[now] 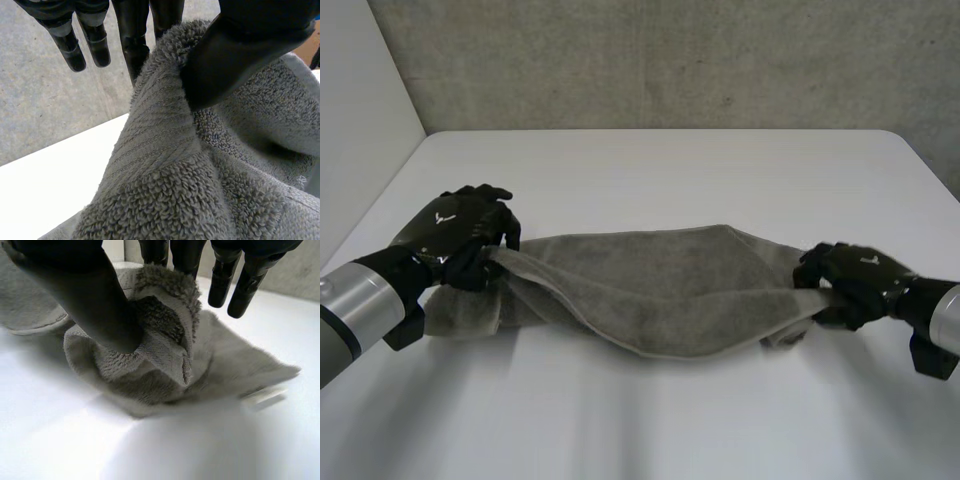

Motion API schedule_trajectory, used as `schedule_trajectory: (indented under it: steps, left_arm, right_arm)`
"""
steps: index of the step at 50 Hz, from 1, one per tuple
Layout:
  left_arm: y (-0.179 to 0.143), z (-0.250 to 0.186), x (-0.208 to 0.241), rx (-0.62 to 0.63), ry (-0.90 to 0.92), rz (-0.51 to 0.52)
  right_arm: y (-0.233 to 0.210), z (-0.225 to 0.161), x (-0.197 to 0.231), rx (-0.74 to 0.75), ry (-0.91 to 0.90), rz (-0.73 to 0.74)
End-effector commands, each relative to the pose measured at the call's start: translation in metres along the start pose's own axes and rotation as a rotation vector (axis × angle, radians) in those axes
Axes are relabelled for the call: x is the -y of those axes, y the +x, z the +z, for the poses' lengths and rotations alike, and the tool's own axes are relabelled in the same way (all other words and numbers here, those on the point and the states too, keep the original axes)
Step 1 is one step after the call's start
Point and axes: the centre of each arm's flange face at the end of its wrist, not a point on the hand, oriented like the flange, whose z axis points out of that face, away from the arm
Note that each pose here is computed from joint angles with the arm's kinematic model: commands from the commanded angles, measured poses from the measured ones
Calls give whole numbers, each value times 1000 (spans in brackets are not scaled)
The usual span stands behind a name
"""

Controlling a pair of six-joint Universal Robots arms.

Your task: Fold the towel.

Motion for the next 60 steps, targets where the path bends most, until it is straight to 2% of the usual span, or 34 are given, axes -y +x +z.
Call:
schedule_trajectory:
  steps: [1,29,48,60]
  left_arm:
    - [0,0,-1,0,-3,-4]
    - [6,-3,-4,-10,-7,-3]
    - [8,-4,-4,-16,-9,-4]
    - [8,-4,-4,-16,-9,-4]
  right_arm:
    - [-6,3,-11,28,-30,32]
    - [-12,-8,7,-1,46,-20]
    - [-22,-14,16,-1,85,-3]
    - [-18,-12,19,-29,116,58]
